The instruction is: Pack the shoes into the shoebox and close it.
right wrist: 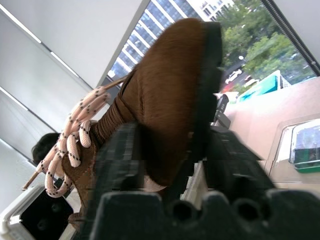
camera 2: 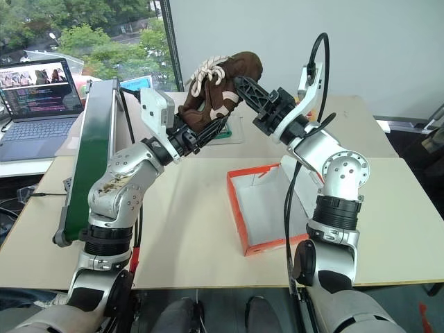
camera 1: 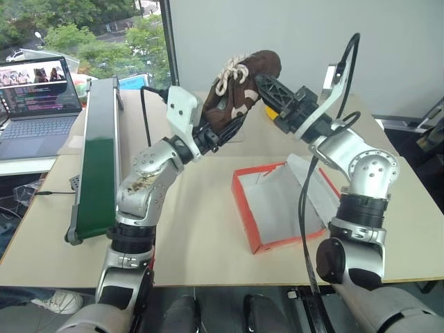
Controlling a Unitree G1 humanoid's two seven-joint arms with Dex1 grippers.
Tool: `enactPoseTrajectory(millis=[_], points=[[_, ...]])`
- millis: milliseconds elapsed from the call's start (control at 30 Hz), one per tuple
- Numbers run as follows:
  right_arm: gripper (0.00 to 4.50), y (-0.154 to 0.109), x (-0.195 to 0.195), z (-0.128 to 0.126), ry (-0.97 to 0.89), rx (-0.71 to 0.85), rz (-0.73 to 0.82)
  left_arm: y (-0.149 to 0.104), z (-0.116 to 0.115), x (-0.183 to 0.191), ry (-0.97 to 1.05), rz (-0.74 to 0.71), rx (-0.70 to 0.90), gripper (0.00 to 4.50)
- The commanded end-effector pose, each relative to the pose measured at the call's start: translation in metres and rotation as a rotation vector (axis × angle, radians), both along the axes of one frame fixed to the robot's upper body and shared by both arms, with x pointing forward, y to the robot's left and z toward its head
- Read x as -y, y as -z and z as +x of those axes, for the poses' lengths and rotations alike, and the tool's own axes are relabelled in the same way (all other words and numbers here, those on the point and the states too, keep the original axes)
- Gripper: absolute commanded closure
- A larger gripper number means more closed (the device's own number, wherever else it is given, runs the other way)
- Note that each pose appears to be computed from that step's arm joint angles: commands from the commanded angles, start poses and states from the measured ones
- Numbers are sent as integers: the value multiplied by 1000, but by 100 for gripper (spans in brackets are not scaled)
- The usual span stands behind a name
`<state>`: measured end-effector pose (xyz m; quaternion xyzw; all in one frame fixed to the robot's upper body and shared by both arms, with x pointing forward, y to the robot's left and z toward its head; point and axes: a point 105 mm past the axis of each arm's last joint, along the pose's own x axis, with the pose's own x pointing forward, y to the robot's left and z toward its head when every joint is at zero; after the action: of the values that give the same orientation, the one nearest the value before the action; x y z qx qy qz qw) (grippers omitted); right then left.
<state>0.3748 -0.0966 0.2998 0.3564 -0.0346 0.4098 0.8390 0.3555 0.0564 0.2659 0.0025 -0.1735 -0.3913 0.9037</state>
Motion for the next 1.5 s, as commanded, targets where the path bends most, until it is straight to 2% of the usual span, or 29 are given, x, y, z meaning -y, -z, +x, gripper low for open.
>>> enactPoseTrajectory(millis=[33,67,133,267,300,367,467,600,733,867,1067,1200,1500], points=[[406,-27,8,-5,34,89,22,-20,-9,3,37,-40,58,119],[411,-28,10,-4,45,93,19,-21,-9,-1,46,-69,49,68],[414,-32,14,-3,67,102,10,-30,-13,-10,59,-107,86,4],[415,-37,22,-1,104,126,-31,-31,-4,-29,-17,-66,89,0],[416,-41,26,0,129,149,-82,-26,-1,-38,-37,-40,70,0],[416,-42,32,2,180,180,-232,-16,2,-55,-78,15,46,0],[416,-21,41,12,266,187,-651,-7,8,-85,-183,63,18,0],[416,10,54,16,257,52,-971,4,8,-101,-247,97,-3,0],[416,32,60,16,204,-21,-1141,14,6,-99,-256,112,-23,0],[416,58,71,14,109,-161,-1171,31,2,-89,-245,124,-55,0],[416,93,80,-1,-8,-274,-1187,37,-5,-93,-270,112,-72,0],[416,117,90,-5,-20,-346,-1194,37,-8,-100,-299,94,-76,0],[416,152,102,-11,-49,-439,-1287,43,-14,-110,-366,75,-95,0]])
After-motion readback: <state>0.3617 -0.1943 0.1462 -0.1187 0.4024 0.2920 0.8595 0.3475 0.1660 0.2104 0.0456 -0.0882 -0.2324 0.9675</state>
